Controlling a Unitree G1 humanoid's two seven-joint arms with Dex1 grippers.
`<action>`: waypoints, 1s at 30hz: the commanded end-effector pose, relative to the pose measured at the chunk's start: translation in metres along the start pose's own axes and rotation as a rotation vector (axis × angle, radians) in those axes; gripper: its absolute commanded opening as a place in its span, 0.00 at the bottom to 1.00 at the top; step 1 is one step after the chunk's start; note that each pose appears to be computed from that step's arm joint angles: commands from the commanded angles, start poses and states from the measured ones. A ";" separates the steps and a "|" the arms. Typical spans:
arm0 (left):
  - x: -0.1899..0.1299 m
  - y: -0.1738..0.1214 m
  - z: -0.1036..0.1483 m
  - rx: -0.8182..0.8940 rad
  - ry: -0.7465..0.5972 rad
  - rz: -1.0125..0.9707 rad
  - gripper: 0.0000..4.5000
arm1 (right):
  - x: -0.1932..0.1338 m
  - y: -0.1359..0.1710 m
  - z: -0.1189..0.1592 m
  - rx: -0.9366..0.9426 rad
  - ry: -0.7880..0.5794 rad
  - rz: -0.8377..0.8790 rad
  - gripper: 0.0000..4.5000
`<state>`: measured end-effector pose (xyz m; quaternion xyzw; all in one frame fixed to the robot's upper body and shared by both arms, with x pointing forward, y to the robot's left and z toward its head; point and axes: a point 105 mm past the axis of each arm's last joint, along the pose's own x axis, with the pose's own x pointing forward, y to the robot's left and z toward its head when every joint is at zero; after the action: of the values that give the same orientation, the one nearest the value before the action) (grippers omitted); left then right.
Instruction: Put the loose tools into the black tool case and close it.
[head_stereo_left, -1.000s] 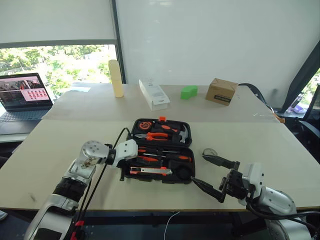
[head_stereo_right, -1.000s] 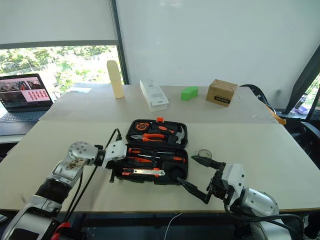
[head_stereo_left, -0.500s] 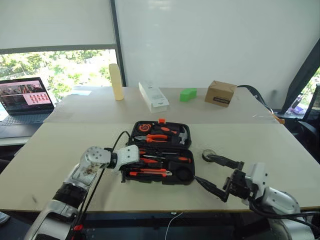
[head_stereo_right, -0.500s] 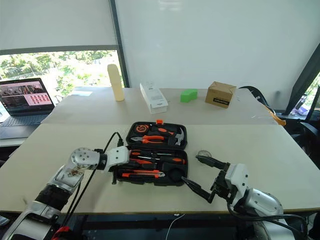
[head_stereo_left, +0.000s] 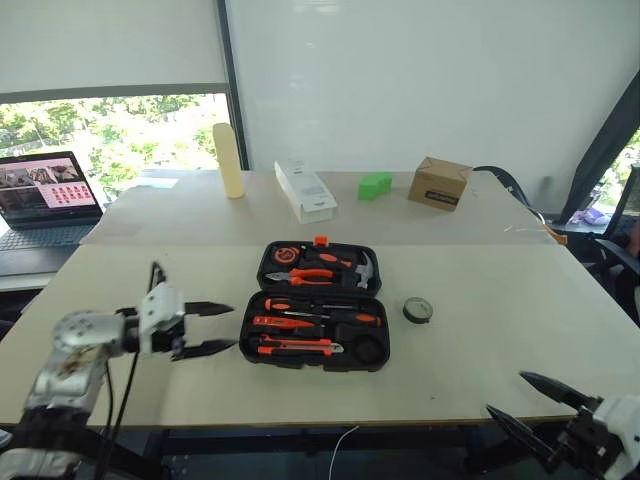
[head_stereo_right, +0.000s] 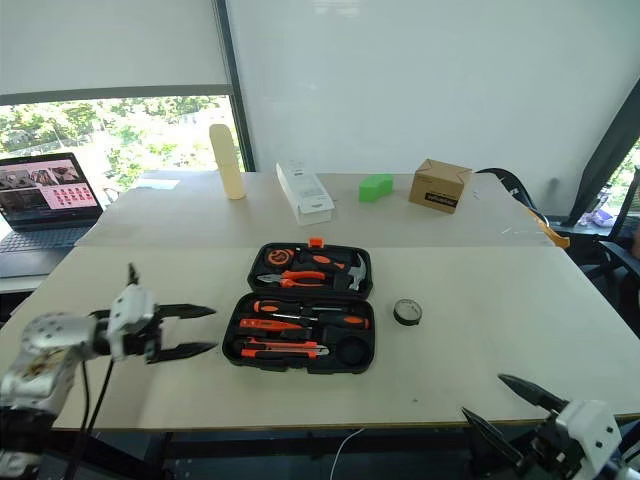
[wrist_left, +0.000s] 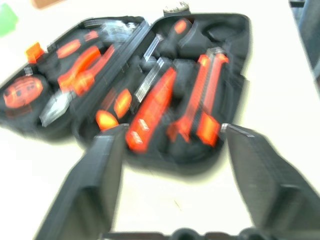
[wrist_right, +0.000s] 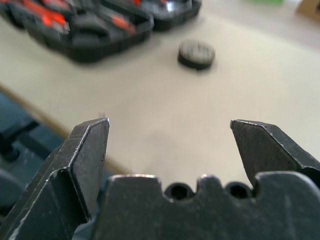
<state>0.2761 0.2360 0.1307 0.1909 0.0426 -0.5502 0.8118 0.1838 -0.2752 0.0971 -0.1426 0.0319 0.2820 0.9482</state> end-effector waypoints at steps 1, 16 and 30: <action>-0.016 0.006 0.014 -0.033 -0.060 0.054 0.99 | 0.034 -0.016 0.036 -0.084 -0.051 0.062 1.00; 0.007 -0.005 0.019 -0.019 -0.105 0.013 1.00 | 0.164 -0.051 0.031 -0.282 0.433 0.402 0.88; 0.012 -0.010 0.024 0.013 -0.121 -0.005 1.00 | 0.181 -0.043 0.045 -0.378 0.324 0.508 0.01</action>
<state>0.2694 0.2180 0.1415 0.1495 0.0066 -0.5559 0.8177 0.3577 -0.2026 0.1063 -0.3429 0.2035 0.4763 0.7837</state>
